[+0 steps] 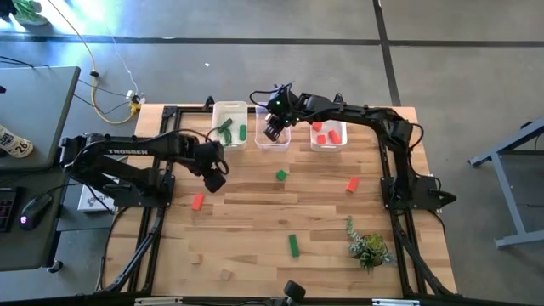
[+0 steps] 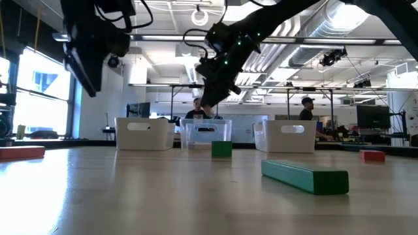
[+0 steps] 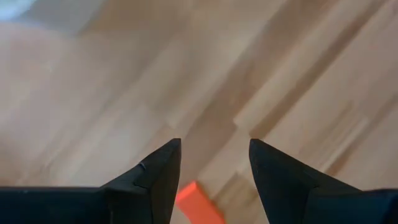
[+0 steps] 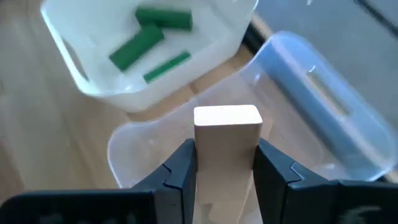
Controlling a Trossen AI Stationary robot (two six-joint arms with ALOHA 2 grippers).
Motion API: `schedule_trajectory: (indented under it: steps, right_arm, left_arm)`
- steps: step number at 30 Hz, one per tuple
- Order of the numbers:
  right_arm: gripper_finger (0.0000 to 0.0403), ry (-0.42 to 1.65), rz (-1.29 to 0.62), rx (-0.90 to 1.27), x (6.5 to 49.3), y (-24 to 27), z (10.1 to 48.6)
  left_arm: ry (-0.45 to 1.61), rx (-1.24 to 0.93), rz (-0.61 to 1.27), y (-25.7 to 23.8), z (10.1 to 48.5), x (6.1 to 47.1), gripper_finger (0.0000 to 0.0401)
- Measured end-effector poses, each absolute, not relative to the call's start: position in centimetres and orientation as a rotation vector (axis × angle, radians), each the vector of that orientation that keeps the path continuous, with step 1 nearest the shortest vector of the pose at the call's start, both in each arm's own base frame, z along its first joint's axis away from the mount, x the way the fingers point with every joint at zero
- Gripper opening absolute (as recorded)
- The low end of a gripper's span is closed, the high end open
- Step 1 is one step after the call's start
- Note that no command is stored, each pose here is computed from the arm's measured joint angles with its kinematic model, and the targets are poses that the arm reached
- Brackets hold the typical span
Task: Sort & place blocks by color
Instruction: Put the brown block into the transparent bin, then put the orange block into the right white bin
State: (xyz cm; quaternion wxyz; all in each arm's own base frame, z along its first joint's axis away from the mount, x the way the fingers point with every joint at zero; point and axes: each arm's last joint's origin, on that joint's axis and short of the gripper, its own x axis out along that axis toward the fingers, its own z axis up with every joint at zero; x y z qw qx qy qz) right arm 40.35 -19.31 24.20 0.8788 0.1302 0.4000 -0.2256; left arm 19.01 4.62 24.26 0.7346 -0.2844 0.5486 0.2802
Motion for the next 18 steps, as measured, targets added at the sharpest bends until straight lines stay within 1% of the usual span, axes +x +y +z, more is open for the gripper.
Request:
schedule_trajectory:
  steps: [4, 5, 7, 12, 15, 18]
  right_arm:
    - [0.0095, 0.876, -0.464, 0.273, 40.7, -19.5, 22.8]
    - [0.0101, 0.88, -0.458, 0.27, 40.7, -19.5, 22.6]
    - [0.0126, 0.891, -0.45, 0.262, 40.7, -19.4, 22.5]
    - [0.0202, 0.888, -0.435, 0.228, 40.8, -19.5, 22.8]
    - [0.0225, 0.882, -0.433, 0.213, 40.8, -19.5, 23.0]
    - [0.023, 0.885, -0.434, 0.211, 40.8, -19.6, 23.0]
  left_arm:
    - [1.287, -0.589, 0.576, 2.9, 24.1, 18.7, 0.0179]
    - [1.302, -0.587, 0.573, 2.5, 24.1, 18.6, 0.0179]
    - [1.319, -0.59, 0.573, 1.7, 24.1, 18.6, 0.0179]
    - [1.321, -0.615, 0.57, -0.2, 24.0, 18.6, 0.0179]
    - [1.317, -0.645, 0.582, -1.3, 24.0, 18.6, 0.0179]
    - [1.305, -0.707, 0.622, -2.2, 24.0, 18.5, 0.0179]
